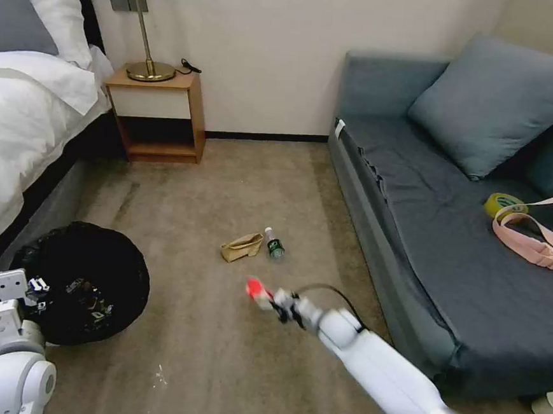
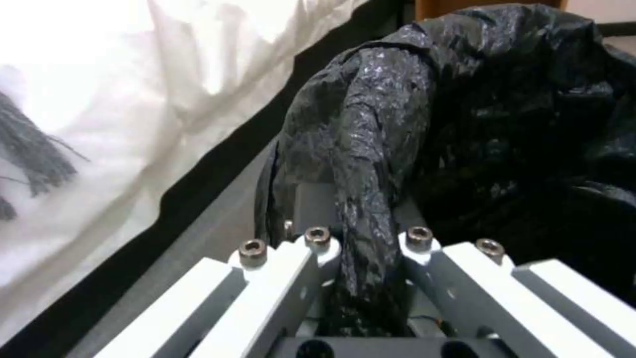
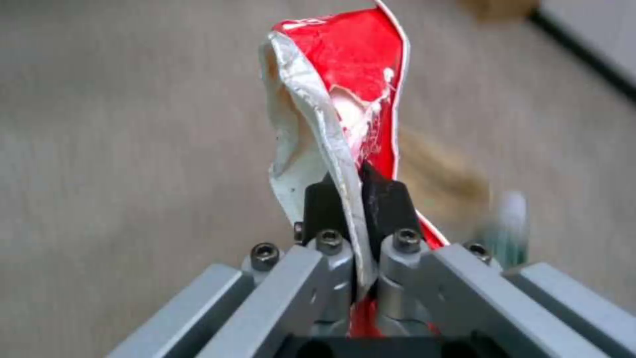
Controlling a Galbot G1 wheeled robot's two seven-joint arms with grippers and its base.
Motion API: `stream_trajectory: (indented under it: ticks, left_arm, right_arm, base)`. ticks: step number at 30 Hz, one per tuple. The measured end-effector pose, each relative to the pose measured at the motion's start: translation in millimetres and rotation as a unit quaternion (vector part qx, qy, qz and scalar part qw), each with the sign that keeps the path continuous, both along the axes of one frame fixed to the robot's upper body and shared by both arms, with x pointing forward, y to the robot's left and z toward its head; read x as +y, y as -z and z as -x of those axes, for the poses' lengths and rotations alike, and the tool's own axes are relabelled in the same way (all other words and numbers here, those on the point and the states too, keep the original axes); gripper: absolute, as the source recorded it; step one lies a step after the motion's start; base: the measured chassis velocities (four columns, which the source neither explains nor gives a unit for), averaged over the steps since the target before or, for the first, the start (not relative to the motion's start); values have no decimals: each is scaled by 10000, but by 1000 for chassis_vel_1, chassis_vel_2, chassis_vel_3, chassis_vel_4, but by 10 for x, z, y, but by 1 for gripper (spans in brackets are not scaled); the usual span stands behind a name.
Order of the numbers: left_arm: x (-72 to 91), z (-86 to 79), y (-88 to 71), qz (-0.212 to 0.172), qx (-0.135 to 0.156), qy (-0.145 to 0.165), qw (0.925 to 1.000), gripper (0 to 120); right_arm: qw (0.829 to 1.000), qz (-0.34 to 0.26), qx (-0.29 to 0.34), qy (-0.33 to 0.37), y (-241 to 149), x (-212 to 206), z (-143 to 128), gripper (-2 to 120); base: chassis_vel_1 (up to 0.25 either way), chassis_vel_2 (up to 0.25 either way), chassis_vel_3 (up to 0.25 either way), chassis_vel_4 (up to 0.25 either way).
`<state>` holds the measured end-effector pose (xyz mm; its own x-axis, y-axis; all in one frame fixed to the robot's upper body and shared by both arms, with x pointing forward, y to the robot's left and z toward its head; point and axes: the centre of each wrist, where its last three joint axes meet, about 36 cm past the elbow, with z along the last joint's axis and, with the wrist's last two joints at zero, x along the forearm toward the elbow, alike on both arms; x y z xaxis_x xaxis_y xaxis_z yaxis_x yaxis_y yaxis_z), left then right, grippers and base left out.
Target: Pick up the trash bin, then pick up the garbage on the floor and place it into the trash bin.
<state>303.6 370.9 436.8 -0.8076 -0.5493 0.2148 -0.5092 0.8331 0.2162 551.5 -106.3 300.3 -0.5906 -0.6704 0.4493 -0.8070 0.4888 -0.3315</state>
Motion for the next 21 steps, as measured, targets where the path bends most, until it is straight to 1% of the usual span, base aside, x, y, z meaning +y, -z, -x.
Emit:
stream_trajectory:
  ticks: [3,5,6,7,8,9,11,12,14,16,17,20,21]
  left_arm:
    - [-21,-18,66,-19,58,33,10000,4]
    - [-25,-21,73,-17,66,36,10000,4]
    - [-36,-29,91,-11,82,43,10000,4]
    - [-48,-36,104,3,90,53,9999,4]
    - [-63,-48,119,26,95,73,9999,4]
    - [-63,-48,119,26,95,73,9999,4]
    - [-55,-64,145,42,96,104,9999,4]
    - [-55,-64,145,42,96,104,9999,4]
    - [-16,-65,160,23,91,131,9999,4]
    - [13,-63,164,20,77,134,9999,4]
    - [13,-63,164,20,77,134,9999,4]
    - [24,-57,173,64,44,175,9998,4]
    - [24,-57,173,64,44,175,9998,4]
  right_arm:
    - [9990,-242,-177,-328,-371,461,-87,0]
    - [9988,-263,-194,-366,-411,509,-91,0]
    - [9977,-351,-262,-510,-580,706,-98,0]
    - [9967,-427,-297,-623,-692,840,-86,0]
    - [9944,-567,-310,-842,-862,1063,-32,0]
    - [9944,-567,-310,-842,-862,1063,-32,0]
    - [9888,-796,-241,-1239,-1069,1354,119,0]
    - [9888,-796,-241,-1239,-1069,1354,119,0]
    - [9823,-872,-181,-1647,-1179,1582,280,0]
    - [9782,-877,-130,-1878,-1186,1737,377,0]
    - [9782,-877,-130,-1878,-1186,1737,377,0]
    - [9720,-884,-103,-2177,-1114,2041,487,0]
    - [9720,-884,-103,-2177,-1114,2041,487,0]
  base:
    - [0,0,0,0]
    - [0,0,0,0]
    - [0,0,0,0]
    - [0,0,0,0]
    - [0,0,0,0]
    - [0,0,0,0]
    - [0,0,0,0]
    - [0,0,0,0]
    - [0,0,0,0]
    - [0,0,0,0]
    - [0,0,0,0]
    - [0,0,0,0]
    - [0,0,0,0]
